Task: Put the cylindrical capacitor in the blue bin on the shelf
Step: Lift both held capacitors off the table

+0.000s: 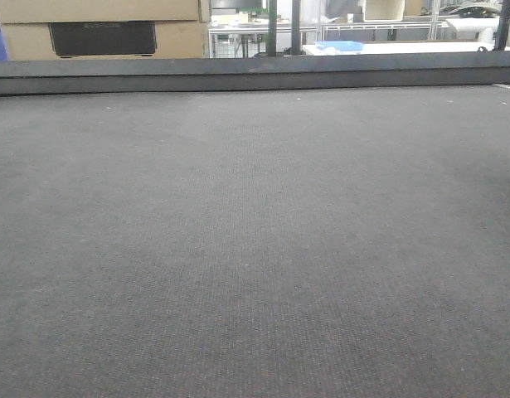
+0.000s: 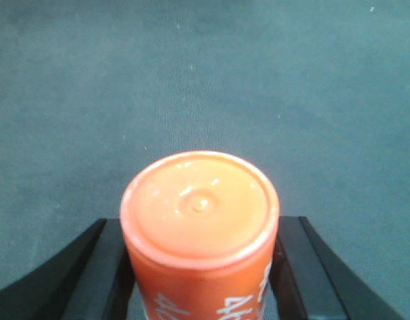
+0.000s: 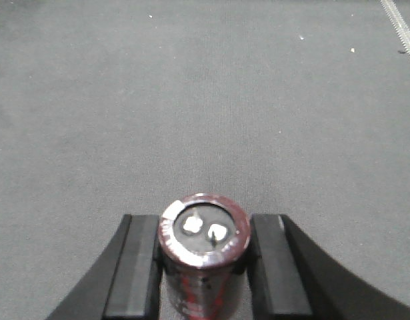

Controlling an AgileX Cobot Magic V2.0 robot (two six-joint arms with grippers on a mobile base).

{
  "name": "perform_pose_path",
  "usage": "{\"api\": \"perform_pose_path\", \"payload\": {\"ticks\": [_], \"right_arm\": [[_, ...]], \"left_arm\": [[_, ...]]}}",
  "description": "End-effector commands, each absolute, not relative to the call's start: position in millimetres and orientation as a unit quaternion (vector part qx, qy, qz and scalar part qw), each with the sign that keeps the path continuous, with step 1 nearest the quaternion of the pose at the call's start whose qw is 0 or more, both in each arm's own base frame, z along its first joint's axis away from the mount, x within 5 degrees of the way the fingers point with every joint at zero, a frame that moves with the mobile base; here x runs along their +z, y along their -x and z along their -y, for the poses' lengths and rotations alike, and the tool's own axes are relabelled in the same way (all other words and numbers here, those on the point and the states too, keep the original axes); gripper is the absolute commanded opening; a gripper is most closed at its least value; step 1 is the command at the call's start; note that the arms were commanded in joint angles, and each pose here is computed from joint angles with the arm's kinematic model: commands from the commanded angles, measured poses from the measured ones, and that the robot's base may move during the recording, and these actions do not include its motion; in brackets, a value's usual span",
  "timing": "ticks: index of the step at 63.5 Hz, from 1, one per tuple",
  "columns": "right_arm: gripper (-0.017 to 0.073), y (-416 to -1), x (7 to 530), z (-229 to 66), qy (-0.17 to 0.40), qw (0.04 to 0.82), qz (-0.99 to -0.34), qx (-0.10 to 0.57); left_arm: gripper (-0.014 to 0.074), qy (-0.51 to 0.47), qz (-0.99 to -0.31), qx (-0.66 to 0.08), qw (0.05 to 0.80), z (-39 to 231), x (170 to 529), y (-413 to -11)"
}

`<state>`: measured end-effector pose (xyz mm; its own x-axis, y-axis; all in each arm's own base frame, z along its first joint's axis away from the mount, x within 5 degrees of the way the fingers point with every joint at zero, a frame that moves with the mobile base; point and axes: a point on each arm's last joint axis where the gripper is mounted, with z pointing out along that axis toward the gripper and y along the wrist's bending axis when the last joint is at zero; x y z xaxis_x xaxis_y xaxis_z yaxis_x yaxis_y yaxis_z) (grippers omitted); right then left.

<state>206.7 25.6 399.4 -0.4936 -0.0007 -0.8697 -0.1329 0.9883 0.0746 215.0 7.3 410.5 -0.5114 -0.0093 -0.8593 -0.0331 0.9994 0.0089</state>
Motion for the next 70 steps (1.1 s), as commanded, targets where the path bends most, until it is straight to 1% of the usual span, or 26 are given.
{"api": "perform_pose_path", "payload": {"ticks": [1, 70], "right_arm": [[-0.0160, -201.6, 406.3, -24.4, 0.041, 0.517, -0.853, 0.060], [-0.0162, -201.6, 408.3, -24.2, 0.040, 0.525, -0.848, 0.060]], "left_arm": [[-0.0111, 0.010, -0.859, 0.011, 0.512, -6.0, 419.3, -209.3], [-0.0111, 0.010, -0.859, 0.011, 0.512, -6.0, 419.3, -209.3]]}}
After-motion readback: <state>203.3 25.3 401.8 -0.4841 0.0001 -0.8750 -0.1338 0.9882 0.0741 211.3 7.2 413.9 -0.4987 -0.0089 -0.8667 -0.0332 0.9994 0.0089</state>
